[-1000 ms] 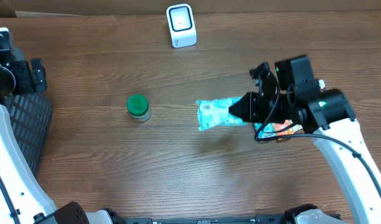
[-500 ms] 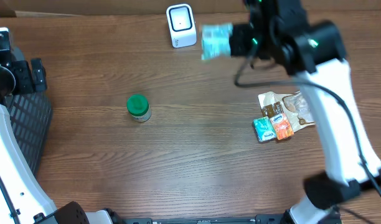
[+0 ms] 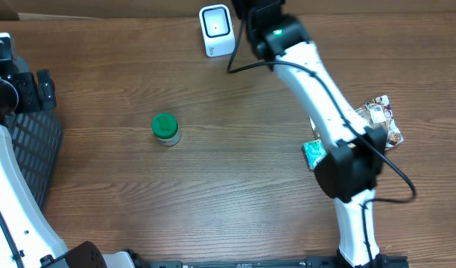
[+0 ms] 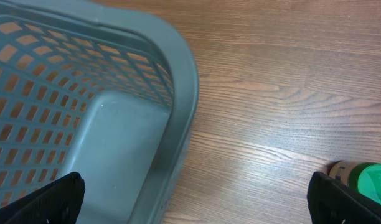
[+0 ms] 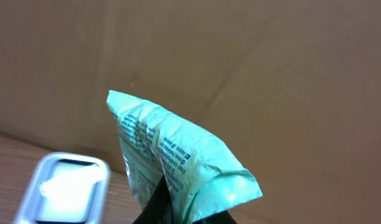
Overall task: Scan the item barcode
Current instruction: 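Lift the light-blue wipes pack and carry it toward the scanner, then hold the wipes pack in front of the white scanner, then carry the wipes pack right and drop it on the snack bag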
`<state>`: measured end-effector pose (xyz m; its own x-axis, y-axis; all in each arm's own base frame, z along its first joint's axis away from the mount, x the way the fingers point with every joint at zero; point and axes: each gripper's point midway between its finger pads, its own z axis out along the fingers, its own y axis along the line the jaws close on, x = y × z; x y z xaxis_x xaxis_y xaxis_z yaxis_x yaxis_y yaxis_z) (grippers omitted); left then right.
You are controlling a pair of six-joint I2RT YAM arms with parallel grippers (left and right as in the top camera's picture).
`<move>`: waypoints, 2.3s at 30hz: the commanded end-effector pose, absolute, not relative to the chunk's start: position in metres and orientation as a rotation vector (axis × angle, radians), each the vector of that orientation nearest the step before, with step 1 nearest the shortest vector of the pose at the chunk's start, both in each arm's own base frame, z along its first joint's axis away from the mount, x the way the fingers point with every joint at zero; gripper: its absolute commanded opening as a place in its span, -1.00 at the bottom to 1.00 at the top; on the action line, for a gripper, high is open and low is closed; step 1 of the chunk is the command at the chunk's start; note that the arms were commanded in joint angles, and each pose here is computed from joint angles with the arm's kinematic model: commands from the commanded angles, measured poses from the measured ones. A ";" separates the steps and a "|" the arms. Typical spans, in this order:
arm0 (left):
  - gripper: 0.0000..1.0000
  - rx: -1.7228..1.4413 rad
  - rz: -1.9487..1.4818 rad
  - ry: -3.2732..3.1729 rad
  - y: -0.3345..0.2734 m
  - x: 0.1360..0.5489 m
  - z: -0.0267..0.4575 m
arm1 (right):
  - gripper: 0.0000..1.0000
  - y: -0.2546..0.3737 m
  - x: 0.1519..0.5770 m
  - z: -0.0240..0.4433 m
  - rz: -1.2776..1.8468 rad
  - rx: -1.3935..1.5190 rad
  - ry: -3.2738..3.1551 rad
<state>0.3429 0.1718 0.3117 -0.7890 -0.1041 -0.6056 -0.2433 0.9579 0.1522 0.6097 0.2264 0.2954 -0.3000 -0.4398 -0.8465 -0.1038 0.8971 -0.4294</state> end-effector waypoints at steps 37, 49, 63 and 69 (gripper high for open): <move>1.00 -0.214 0.304 2.480 0.172 0.345 0.312 | -0.92 0.272 0.633 0.224 -0.704 -0.759 1.739; 1.00 -0.214 0.304 2.481 0.172 0.345 0.312 | -0.92 0.263 0.577 0.301 -0.324 -0.578 1.889; 1.00 -0.214 0.304 2.480 0.172 0.345 0.312 | -0.92 0.176 0.410 0.266 0.303 -0.223 2.722; 0.99 -0.214 0.304 2.480 0.172 0.345 0.312 | -0.92 0.108 0.385 0.253 0.445 0.070 2.929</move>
